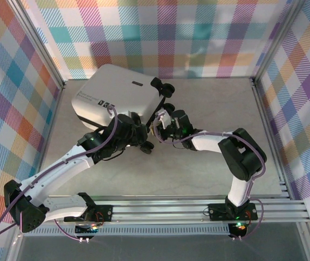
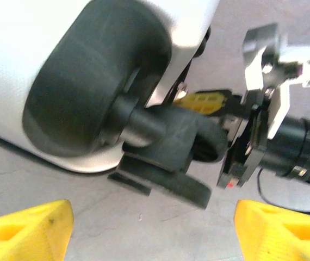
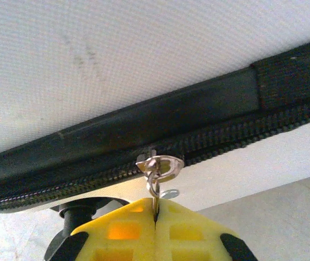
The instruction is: Pack the luggage
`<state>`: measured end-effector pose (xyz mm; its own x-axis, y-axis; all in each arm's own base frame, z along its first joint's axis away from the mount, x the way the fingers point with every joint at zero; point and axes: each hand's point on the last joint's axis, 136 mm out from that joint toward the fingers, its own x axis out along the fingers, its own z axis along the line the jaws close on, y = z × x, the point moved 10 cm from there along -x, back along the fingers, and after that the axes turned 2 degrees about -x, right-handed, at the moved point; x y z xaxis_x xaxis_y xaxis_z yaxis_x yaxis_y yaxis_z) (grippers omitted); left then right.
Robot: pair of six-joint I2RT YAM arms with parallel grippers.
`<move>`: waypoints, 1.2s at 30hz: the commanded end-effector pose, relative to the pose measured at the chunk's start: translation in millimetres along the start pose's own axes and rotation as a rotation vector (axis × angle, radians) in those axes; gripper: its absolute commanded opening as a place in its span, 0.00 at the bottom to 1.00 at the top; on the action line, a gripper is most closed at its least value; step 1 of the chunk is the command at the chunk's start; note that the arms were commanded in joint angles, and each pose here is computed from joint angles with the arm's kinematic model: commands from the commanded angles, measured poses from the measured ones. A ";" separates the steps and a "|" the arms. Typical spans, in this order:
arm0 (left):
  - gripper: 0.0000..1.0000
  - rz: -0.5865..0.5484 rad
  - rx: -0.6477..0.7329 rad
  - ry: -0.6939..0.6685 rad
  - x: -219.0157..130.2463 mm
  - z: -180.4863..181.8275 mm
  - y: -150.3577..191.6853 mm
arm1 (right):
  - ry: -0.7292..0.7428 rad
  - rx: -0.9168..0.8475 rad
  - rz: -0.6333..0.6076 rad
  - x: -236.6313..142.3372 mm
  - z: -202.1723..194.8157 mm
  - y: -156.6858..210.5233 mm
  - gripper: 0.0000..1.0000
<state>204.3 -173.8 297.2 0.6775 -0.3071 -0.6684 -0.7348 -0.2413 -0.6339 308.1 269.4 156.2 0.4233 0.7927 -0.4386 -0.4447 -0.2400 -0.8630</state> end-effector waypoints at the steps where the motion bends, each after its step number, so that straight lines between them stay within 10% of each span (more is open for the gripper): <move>1: 0.97 -0.051 -0.089 0.059 0.4 -12.0 -6.8 | -0.086 -0.056 -0.034 -4.1 24.2 -6.1 0.00; 9: 0.97 -0.088 -0.290 -0.016 10.9 -15.6 8.8 | -0.100 -0.057 -0.041 -7.3 29.2 -6.9 0.00; 36: 0.78 -0.067 -0.322 -0.271 32.0 -20.7 19.0 | -0.170 -0.092 -0.076 -23.9 43.9 1.5 0.00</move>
<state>214.9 -209.4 279.5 0.6981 -0.0588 -0.7136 -0.6250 -0.5363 -0.5672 275.1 268.3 157.6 0.3800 0.8290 -0.4103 -0.4132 -0.2447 -0.8771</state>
